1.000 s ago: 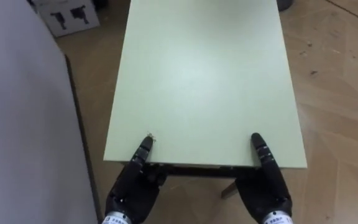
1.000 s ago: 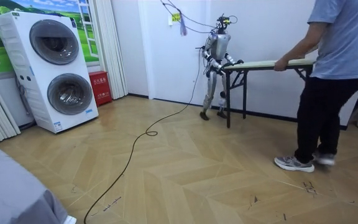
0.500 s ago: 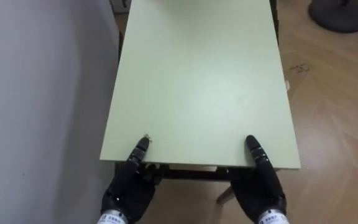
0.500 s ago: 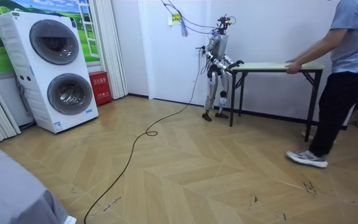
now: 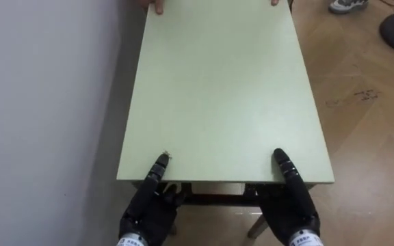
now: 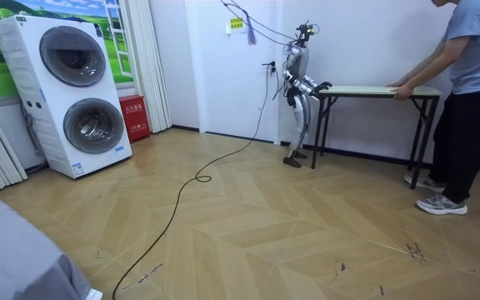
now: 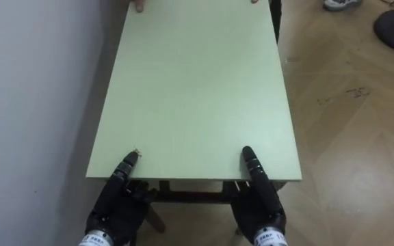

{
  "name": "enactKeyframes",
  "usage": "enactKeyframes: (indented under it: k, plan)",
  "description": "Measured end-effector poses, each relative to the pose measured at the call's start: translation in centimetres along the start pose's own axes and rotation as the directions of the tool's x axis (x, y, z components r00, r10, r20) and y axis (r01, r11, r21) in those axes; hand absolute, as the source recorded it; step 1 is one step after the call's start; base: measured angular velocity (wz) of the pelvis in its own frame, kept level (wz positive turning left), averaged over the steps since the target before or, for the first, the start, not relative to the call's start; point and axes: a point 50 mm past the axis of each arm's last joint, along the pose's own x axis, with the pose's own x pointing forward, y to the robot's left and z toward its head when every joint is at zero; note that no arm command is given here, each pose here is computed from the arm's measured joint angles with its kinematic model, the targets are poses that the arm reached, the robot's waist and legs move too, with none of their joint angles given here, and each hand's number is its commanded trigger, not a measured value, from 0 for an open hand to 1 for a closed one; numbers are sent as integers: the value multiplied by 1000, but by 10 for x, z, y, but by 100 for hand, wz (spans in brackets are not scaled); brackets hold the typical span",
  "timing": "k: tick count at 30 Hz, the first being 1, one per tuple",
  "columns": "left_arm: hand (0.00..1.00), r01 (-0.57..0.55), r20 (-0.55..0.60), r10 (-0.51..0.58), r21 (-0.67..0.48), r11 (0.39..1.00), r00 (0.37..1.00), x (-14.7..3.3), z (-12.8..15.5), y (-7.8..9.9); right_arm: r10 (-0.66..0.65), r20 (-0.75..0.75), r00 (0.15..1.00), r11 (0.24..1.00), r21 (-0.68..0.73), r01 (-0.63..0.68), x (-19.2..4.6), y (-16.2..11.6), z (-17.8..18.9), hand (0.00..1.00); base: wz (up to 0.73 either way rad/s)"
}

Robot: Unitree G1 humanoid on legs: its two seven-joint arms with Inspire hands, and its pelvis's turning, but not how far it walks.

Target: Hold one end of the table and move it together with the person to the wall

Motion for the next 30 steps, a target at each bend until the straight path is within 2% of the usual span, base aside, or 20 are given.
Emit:
enactKeyframes:
  k: [14,26,28,30]
  plan:
    - [100,-22,-1,22,12,1000,1000,-2,1,4,-12,-19,1000,1000,-10,11,-1,-3,-2,100,-7]
    - [100,-47,-10,47,-4,999,999,-11,-9,31,-56,-79,995,998,-17,55,-8,-20,-15,100,-3]
    - [96,-53,-7,53,-1,999,999,-12,-10,37,-61,-88,994,998,-12,60,-9,-22,-18,100,-2]
    - [88,-67,-10,67,-5,998,998,-14,-11,45,-74,-111,991,997,-13,73,-10,-29,-24,100,0]
